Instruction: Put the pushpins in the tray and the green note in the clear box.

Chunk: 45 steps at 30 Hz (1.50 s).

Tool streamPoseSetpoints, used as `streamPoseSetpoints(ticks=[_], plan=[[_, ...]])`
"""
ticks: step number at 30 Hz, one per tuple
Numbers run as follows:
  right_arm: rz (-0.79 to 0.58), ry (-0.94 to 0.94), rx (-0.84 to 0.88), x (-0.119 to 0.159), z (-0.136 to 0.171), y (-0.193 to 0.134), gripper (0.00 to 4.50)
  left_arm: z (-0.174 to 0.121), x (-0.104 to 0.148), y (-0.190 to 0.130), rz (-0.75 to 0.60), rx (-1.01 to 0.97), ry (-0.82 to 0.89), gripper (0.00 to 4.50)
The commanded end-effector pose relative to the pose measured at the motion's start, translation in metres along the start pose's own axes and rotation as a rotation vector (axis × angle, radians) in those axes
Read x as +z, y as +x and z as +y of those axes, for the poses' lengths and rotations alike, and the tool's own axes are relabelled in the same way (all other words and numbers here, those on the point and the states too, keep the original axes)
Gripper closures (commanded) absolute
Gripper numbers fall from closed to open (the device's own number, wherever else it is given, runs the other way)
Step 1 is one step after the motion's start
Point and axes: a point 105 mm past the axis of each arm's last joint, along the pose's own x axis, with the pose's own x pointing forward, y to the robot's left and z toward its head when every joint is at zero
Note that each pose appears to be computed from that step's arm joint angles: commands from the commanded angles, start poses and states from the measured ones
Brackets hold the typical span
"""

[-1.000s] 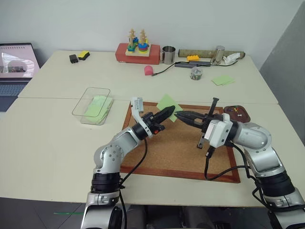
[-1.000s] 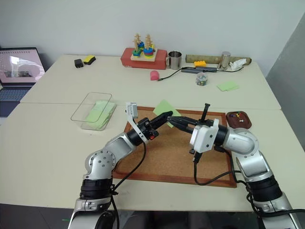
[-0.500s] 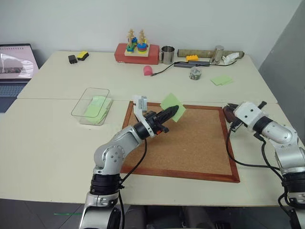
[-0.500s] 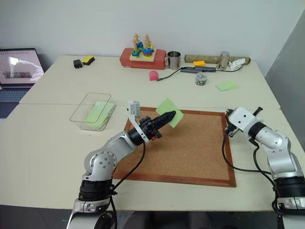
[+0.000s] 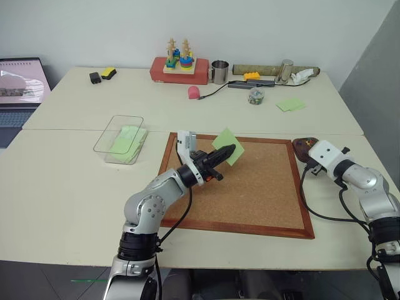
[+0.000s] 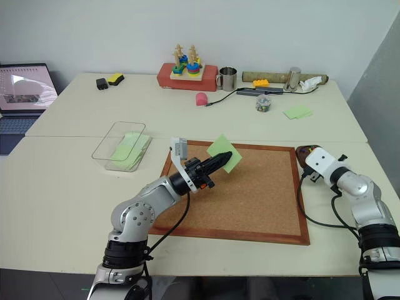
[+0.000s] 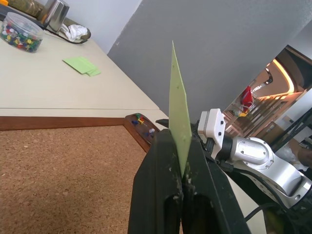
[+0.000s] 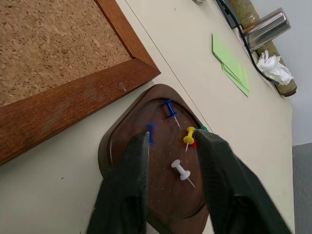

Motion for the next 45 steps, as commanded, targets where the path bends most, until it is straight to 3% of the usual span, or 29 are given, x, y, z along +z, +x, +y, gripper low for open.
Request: streamPoseSetpoints(ticks=[1,4,9,13,19,23,31,38,45], plan=[[-0.057,-0.002,-0.056,0.015,-0.020,-0.005,1.90,-0.009,0.014,-0.002,-0.034,-0.027,0.061,4.50],[-0.108,0.004,-0.055,0.030,-0.027,-0.012,1.39,-0.011,0.024,-0.009,-0.039,-0.017,0.117,4.50],[-0.278,0.060,0.050,0.082,-0.029,-0.028,1.39,-0.007,0.064,-0.041,-0.086,0.077,0.279,4.50],[-0.431,0.118,0.247,0.129,-0.010,-0.041,1.39,0.014,0.095,-0.074,-0.104,0.225,0.377,4.50],[-0.622,0.190,0.551,0.201,0.017,-0.059,1.39,0.070,0.142,-0.137,-0.069,0.596,0.570,4.50],[-0.666,0.196,0.666,0.224,0.032,-0.066,1.39,0.101,0.161,-0.167,-0.057,0.776,0.617,4.50],[-0.669,0.191,0.733,0.232,0.045,-0.066,1.39,0.135,0.161,-0.177,0.008,0.837,0.584,4.50],[-0.641,0.196,0.741,0.226,0.049,-0.069,1.33,0.137,0.167,-0.177,0.041,0.837,0.638,3.03],[-0.622,0.203,0.728,0.222,0.049,-0.069,1.33,0.133,0.171,-0.177,0.052,0.821,0.655,1.86]])
